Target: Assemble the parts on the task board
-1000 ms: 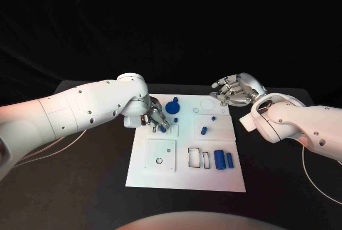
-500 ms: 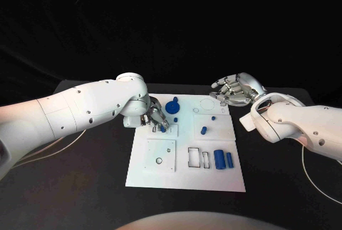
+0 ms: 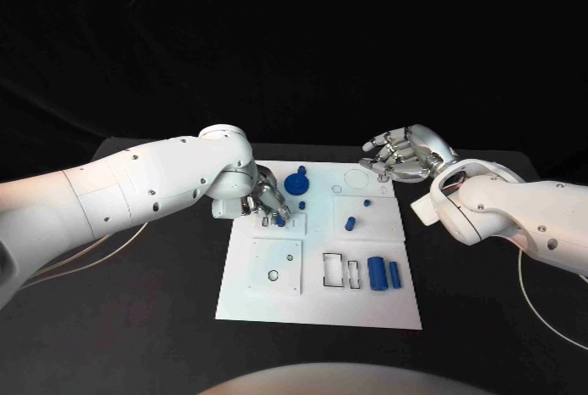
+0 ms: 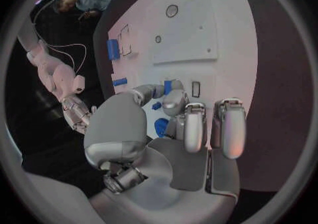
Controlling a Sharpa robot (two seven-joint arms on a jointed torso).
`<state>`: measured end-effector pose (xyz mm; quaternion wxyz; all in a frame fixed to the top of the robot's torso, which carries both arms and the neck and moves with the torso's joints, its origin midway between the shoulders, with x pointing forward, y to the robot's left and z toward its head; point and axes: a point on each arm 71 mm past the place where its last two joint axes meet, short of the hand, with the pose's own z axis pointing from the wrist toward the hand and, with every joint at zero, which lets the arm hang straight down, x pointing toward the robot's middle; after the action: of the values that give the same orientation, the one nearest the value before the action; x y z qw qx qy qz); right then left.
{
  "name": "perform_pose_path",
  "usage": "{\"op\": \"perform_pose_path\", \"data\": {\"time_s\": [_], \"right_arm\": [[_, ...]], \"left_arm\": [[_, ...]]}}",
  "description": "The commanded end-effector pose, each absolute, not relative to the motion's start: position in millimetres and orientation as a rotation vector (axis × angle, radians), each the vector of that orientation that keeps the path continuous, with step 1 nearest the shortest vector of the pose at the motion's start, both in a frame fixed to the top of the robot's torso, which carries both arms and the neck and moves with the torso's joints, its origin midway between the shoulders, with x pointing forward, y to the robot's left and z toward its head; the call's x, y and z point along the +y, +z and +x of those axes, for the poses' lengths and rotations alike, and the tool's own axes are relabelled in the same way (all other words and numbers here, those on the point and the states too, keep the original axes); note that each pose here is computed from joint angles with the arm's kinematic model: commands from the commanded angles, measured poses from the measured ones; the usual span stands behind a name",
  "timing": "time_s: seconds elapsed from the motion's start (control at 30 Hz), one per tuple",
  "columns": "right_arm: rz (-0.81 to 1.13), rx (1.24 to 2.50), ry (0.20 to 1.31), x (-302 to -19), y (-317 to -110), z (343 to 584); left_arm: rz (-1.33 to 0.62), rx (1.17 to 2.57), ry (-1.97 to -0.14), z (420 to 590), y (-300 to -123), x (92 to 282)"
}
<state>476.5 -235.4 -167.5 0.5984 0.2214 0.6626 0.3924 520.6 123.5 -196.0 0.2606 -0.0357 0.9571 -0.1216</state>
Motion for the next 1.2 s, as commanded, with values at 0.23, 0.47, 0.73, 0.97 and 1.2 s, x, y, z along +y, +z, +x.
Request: {"op": "perform_pose_path", "data": {"time_s": [0.23, 0.47, 0.73, 0.97, 1.2], "right_arm": [[0.486, 1.55, 0.919, -233.0, -167.9, 475.2], [0.486, 1.55, 0.919, -233.1, -167.9, 475.1], [0.486, 1.55, 0.919, -233.3, -167.8, 474.9], [0.487, 1.549, 0.919, -233.8, -167.8, 474.8], [0.486, 1.549, 0.919, -234.0, -167.8, 474.8]], "left_arm": [[-0.088, 2.587, -0.316, 521.0, -198.2, 124.2], [-0.082, 2.583, -0.308, 521.2, -198.2, 124.7], [-0.077, 2.577, -0.301, 521.4, -198.0, 125.1], [-0.078, 2.575, -0.298, 521.6, -198.0, 126.4], [-0.076, 2.576, -0.296, 521.6, -198.0, 127.1]]}}
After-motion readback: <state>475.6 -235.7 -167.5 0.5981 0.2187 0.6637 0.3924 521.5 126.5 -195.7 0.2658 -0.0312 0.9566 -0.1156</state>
